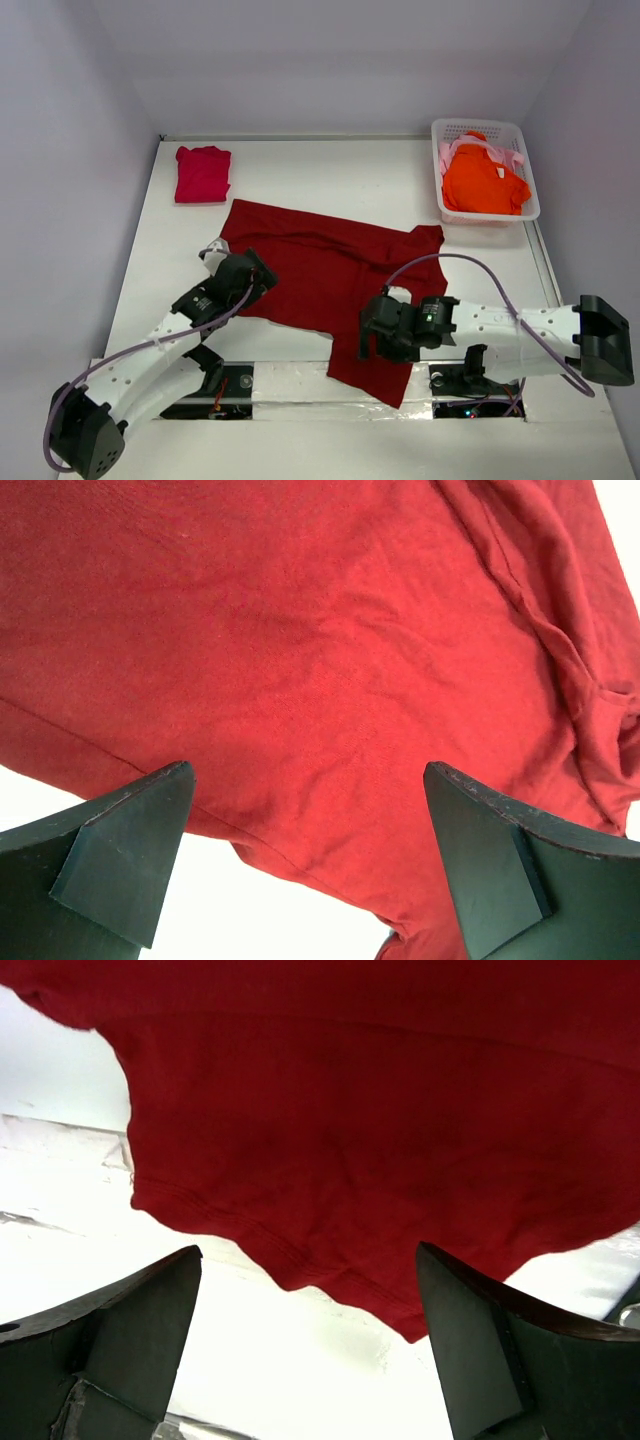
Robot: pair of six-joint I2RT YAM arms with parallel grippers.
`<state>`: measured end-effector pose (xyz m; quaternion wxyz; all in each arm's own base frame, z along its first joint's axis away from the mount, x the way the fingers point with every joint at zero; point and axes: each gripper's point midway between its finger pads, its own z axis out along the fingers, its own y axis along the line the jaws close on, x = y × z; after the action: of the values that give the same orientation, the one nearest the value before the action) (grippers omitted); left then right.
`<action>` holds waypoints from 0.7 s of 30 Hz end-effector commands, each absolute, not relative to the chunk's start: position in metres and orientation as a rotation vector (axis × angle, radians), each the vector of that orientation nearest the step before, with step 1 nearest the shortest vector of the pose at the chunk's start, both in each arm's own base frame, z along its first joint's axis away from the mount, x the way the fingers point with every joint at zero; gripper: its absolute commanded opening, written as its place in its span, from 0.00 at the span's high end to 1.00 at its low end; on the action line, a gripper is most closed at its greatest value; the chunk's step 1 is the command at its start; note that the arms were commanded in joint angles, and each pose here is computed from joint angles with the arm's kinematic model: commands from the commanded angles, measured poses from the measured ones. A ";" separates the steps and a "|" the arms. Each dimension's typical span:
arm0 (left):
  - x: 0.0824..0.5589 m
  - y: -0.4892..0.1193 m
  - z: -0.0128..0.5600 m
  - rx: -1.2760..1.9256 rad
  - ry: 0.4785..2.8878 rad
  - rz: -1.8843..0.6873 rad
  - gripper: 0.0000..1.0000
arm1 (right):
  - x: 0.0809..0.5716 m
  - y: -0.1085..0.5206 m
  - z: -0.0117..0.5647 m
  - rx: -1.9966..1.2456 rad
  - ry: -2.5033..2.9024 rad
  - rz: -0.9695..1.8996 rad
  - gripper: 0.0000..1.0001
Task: Fold and stack the t-shirts
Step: Fold the tshirt
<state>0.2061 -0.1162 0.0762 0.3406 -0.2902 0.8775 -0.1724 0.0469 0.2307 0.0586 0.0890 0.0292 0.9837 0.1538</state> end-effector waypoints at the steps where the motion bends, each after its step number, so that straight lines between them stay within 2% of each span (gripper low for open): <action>1: 0.215 -0.117 0.079 -0.774 2.248 -0.442 0.01 | 0.039 0.248 0.064 0.072 2.927 0.523 0.07; 21: 0.205 -0.125 0.042 -0.687 2.351 -0.418 0.01 | 0.009 0.272 0.053 -0.101 2.991 0.407 0.06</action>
<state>0.2045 -0.1245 0.0492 0.3211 -0.2703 0.8929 -0.1630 0.0083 0.2540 0.0394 0.0533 -0.0382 0.9918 0.1099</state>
